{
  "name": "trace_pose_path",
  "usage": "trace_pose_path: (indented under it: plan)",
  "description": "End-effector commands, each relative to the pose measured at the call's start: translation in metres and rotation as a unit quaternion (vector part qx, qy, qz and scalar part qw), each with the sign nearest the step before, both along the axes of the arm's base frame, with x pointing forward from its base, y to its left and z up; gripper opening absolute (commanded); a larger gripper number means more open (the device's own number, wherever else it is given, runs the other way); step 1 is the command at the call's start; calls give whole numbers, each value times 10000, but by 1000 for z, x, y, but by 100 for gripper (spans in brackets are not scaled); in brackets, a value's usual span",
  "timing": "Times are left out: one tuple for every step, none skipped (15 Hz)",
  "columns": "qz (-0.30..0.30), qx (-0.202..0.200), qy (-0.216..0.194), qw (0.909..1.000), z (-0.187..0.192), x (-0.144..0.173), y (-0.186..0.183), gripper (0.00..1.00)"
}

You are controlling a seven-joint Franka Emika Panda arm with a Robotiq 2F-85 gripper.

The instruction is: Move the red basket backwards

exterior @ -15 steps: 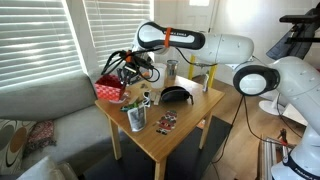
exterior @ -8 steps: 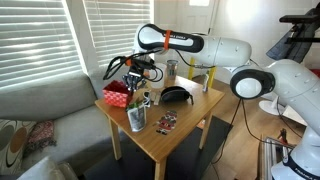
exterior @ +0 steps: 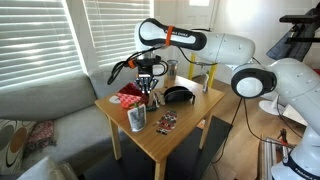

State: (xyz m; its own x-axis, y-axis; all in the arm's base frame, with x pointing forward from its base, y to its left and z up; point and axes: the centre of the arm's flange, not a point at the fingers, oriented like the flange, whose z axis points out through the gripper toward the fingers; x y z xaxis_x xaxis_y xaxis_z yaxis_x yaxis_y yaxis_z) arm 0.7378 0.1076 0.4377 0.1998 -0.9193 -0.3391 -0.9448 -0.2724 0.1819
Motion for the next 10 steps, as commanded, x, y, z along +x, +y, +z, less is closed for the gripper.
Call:
trace_pose_path:
  plan:
    - [-380,-478,313,9976,19,34,4,1]
    - [-546,-582,157,9967,19,38,2,1]
    - [-678,-685,50,9953,21,42,0,1]
    - [-798,-786,-21,9937,25,46,-2,1]
    - [-863,-854,-47,9926,27,49,-5,1]
    - [-912,-908,-72,9917,29,53,-8,1]
    - [-921,-934,7,9914,32,55,-9,1]
    - [-942,-943,56,9911,33,56,-10,1]
    - [-943,-905,148,9913,34,55,-10,1]
    - [-966,-915,224,9908,34,54,-10,1]
